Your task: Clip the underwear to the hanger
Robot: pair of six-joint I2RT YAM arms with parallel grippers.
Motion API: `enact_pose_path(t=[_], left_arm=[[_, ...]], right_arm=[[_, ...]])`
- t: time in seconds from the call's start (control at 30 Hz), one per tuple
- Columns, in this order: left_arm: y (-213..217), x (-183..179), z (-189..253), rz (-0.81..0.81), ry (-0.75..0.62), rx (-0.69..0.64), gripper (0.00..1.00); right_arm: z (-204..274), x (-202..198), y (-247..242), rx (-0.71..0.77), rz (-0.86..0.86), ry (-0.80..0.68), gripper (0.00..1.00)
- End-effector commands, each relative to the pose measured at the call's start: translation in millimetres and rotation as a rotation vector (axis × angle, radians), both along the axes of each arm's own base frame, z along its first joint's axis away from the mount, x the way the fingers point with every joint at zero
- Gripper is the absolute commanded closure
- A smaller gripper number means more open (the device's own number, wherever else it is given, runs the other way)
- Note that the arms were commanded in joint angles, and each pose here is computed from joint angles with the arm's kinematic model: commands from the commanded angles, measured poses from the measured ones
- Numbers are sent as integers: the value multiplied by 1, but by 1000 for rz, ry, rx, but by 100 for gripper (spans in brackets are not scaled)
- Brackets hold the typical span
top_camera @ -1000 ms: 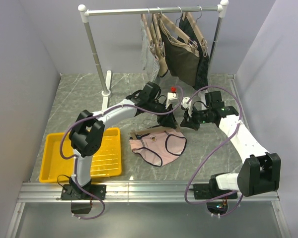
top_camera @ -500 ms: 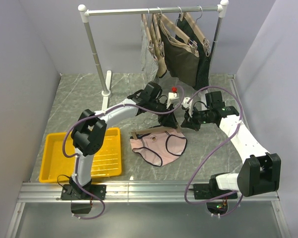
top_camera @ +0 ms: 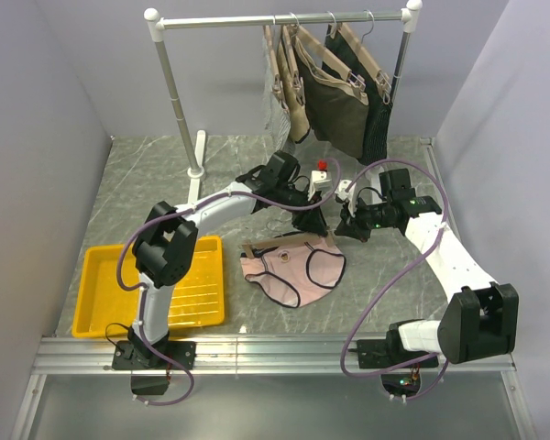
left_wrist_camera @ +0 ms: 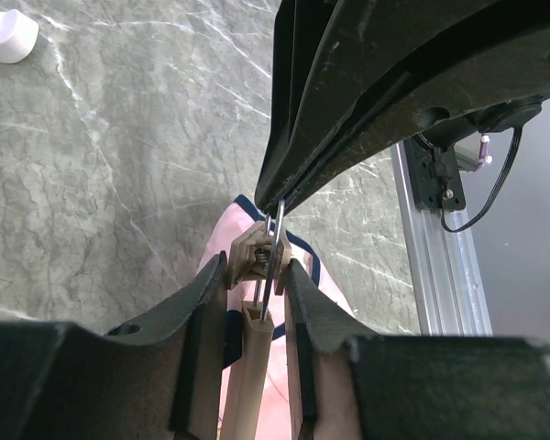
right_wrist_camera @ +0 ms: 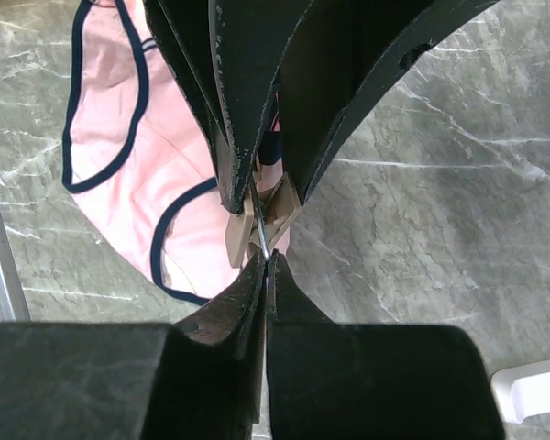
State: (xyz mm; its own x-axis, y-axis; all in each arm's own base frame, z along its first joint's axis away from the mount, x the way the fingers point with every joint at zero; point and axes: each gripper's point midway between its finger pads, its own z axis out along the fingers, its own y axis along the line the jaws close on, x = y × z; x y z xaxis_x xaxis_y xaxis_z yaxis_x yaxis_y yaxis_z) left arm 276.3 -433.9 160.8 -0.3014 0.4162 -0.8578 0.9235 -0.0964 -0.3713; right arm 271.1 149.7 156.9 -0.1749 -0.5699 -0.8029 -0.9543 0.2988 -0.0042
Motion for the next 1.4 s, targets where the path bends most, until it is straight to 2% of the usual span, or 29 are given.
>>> enact_pose_path(t=[0.0,0.03,0.07,0.1,0.17,0.23,0.33,0.43,0.57,0.73,0.9,1.1,1.37], left_arm=[[-26,-27,-1,-59,1,-5,100],[-26,-28,-3,-62,8,-2,100],[-24,-29,-4,-62,21,2,100],[-23,-27,-6,-55,29,5,100],[-20,-24,-10,-50,43,12,100],[-16,-18,-10,-38,51,12,100],[-12,-15,-5,-43,54,-3,100],[-11,-16,1,-63,63,-22,100],[-7,-16,8,-96,118,-61,100],[-5,-9,5,-78,113,-53,100],[6,23,3,25,132,-47,100],[19,46,0,98,133,-42,100],[22,55,1,129,152,-50,100]], right_arm=[[13,-1,19,43,79,-65,98],[12,-1,18,38,69,-57,88],[12,2,18,38,55,-60,82],[10,4,15,30,35,-55,65],[9,7,11,36,2,-60,51],[8,13,2,51,-58,-27,42],[12,20,-11,113,-128,53,41],[8,9,-16,188,-154,178,39],[-7,-5,-12,240,-160,231,39],[-27,-11,-6,314,-244,354,39],[-45,11,-22,347,-472,447,43],[-43,62,-30,321,-649,393,48],[-72,81,16,321,-695,551,48]])
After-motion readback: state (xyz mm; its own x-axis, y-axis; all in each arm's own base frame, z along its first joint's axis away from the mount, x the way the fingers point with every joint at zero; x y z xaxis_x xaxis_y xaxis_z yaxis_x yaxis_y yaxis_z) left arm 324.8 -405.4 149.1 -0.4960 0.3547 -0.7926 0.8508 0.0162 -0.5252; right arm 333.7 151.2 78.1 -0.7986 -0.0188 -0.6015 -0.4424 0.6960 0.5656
